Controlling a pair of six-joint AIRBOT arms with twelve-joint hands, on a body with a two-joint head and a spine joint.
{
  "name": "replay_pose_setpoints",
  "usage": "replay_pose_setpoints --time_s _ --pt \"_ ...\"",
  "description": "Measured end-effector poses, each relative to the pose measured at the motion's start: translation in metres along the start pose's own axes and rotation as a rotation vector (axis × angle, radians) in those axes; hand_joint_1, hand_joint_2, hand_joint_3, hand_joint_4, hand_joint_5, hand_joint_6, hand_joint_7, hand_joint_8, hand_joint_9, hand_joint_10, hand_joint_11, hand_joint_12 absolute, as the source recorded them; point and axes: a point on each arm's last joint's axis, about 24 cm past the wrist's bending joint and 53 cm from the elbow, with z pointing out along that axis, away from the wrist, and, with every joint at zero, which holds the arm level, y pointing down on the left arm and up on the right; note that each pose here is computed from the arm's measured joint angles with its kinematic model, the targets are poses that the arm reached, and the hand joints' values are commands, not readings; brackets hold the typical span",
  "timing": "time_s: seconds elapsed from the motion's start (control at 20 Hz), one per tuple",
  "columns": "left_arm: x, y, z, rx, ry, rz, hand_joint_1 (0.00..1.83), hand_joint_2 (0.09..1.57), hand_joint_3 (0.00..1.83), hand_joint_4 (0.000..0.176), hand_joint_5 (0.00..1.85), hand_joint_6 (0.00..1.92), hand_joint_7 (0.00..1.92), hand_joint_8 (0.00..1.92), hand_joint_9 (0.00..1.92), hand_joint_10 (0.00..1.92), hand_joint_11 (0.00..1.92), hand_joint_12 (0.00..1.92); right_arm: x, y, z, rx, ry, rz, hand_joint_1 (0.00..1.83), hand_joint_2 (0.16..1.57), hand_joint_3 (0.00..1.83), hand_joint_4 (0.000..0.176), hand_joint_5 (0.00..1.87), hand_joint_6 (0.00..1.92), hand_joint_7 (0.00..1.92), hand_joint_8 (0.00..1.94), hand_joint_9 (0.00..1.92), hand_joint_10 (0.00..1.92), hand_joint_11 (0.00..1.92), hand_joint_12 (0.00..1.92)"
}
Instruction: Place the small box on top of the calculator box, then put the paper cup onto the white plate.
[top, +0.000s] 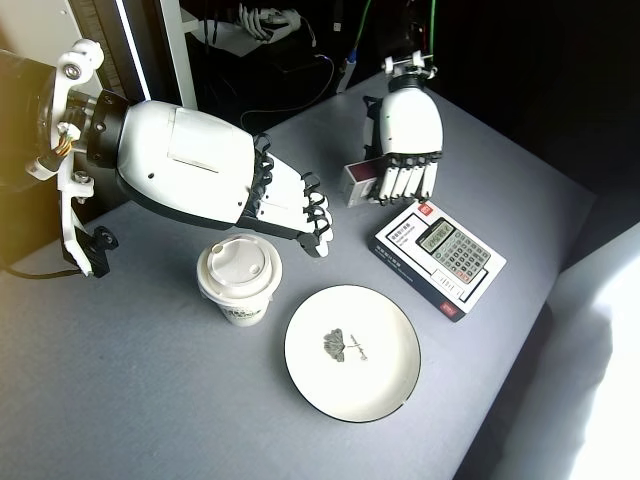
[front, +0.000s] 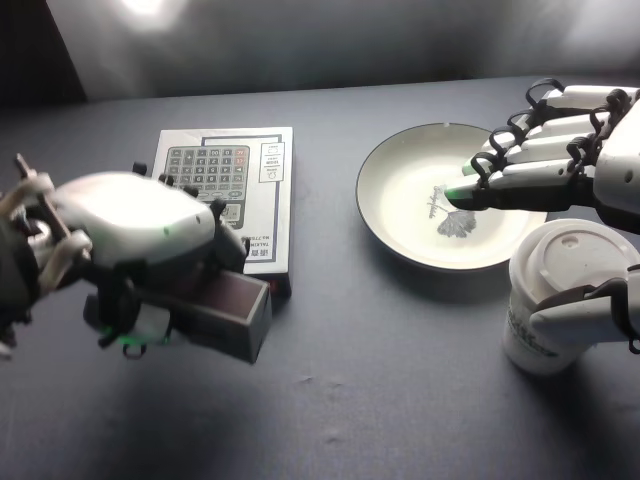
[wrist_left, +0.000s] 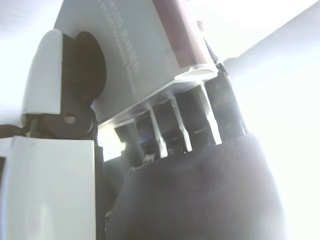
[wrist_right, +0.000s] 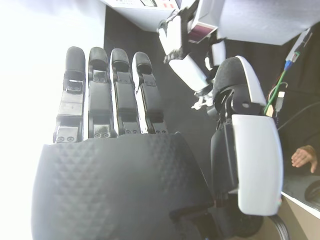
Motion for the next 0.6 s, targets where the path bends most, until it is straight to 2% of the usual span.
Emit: replay_pose_setpoints --time_s 0.1,0.15,0.2,0.25,0.3,0.35,0.5,0.6 --pt "-0.013 -0.003 0.004 0.010 -0.012 0.014 1.37 1.15 0.00 0.000 0.88 0.88 0.99 1.12 0.76 1.42 0.38 1.48 0.000 0.000 0.000 0.000 0.000 0.000 0.35 1.17 0.00 0.000 0.30 0.00 0.27 0.00 0.26 0.00 0.00 0.73" --pt "-0.022 -0.003 0.007 0.012 -0.023 0.025 1.36 1.17 0.00 0.000 0.84 0.94 0.94 1.20 0.73 1.46 0.35 1.50 0.000 0.000 0.000 0.000 0.000 0.000 0.34 1.17 0.00 0.000 0.31 0.00 0.28 0.00 0.26 0.00 0.00 0.74" --pt "-0.028 -0.005 0.010 0.017 -0.030 0.026 1.37 1.15 0.00 0.000 0.90 0.86 0.97 1.18 0.76 1.45 0.36 1.51 0.000 0.000 0.000 0.000 0.000 0.000 0.35 1.17 0.00 0.000 0.30 0.00 0.27 0.00 0.25 0.00 0.00 0.73" --pt "-0.033 -0.006 0.014 0.023 -0.035 0.025 1.37 1.15 0.00 0.000 0.91 0.85 0.97 1.16 0.77 1.43 0.37 1.52 0.000 0.000 0.000 0.001 0.000 0.000 0.36 1.16 0.00 0.000 0.29 0.00 0.26 0.00 0.26 0.00 0.00 0.74" --pt "-0.036 -0.008 0.018 0.031 -0.034 0.025 1.37 1.15 0.00 0.000 0.91 0.85 0.97 1.16 0.77 1.43 0.37 1.52 0.000 0.000 0.000 0.001 0.000 0.000 0.36 1.16 0.00 0.000 0.29 0.00 0.26 0.00 0.26 0.00 0.00 0.74" --pt "-0.038 -0.010 0.023 0.040 -0.032 0.025 1.36 1.16 0.00 0.000 0.85 0.98 0.95 1.16 0.74 1.45 0.35 1.53 0.000 0.000 0.000 -0.001 0.000 0.000 0.35 1.17 0.00 0.000 0.29 0.00 0.28 0.00 0.27 0.01 0.00 0.76" --pt "-0.043 -0.011 0.033 0.048 -0.029 0.026 1.36 1.16 0.00 0.000 0.85 0.96 0.95 1.18 0.74 1.43 0.37 1.52 0.000 0.000 0.000 -0.001 0.000 0.000 0.34 1.17 0.00 0.000 0.28 0.00 0.26 0.00 0.26 0.00 0.00 0.74" --pt "-0.048 -0.010 0.043 0.049 -0.036 0.025 1.36 1.18 0.00 0.000 0.81 1.03 0.92 1.24 0.71 1.46 0.33 1.55 0.000 0.000 0.000 -0.001 0.000 0.000 0.37 1.15 0.00 0.000 0.31 0.01 0.29 0.01 0.28 0.01 0.00 0.81"
